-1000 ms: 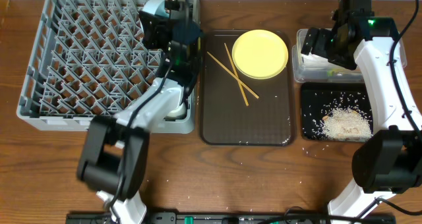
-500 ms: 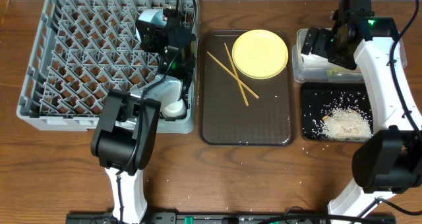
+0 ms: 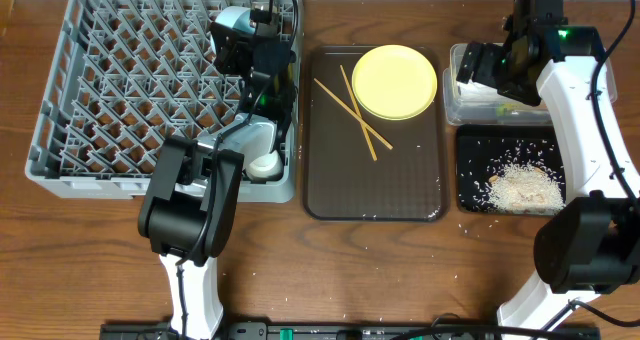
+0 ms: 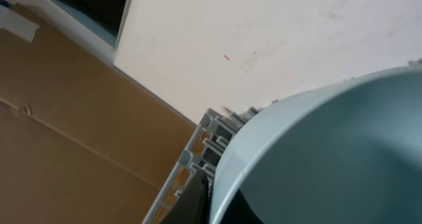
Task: Sort waste into correct bins and load items into the dishwasher
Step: 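Lower the blue bowl into the rack and open the left gripper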
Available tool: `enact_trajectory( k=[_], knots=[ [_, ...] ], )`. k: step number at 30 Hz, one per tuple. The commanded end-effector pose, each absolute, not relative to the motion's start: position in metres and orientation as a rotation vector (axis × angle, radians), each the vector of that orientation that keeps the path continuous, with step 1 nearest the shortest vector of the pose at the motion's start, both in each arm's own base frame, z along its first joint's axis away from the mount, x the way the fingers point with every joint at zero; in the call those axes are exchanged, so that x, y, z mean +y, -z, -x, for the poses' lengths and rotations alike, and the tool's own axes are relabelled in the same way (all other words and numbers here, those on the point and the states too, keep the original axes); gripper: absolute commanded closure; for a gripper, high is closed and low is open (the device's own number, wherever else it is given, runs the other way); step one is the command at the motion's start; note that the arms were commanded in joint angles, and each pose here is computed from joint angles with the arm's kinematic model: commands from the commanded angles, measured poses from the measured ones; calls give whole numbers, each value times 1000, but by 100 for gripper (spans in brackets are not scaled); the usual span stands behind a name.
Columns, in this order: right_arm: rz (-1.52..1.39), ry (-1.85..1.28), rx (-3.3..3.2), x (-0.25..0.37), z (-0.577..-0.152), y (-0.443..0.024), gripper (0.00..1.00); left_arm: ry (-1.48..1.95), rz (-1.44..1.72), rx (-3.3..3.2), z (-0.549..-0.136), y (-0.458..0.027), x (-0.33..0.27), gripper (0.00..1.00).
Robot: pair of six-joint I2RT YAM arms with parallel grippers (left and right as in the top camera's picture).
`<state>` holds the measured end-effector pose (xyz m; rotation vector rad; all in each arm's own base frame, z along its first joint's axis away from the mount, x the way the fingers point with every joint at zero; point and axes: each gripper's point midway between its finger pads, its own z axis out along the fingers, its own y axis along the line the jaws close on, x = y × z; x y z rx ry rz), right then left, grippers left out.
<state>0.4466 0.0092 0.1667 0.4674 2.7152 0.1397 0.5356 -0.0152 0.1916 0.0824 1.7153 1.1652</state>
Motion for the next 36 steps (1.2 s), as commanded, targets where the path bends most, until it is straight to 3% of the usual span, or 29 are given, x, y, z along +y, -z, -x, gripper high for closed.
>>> enact_trajectory(
  k=[1, 17, 21, 28, 36],
  knots=[
    [-470, -137, 2690, 7, -446, -177, 1, -1106, -93, 1702, -542, -188, -22, 92],
    [-470, -137, 2690, 7, -446, -177, 1, -1059, -183, 1828, -543, -151, -28, 91],
    [-470, -137, 2690, 7, -446, -177, 1, -1050, -172, 1814, -544, -154, -29, 83],
    [-470, -137, 2690, 7, -446, -177, 1, -1011, -194, 1787, -542, -158, -53, 53],
    [-470, -137, 2690, 7, -446, -177, 1, -976, -244, 1816, -537, -147, -76, 41]
  ],
)
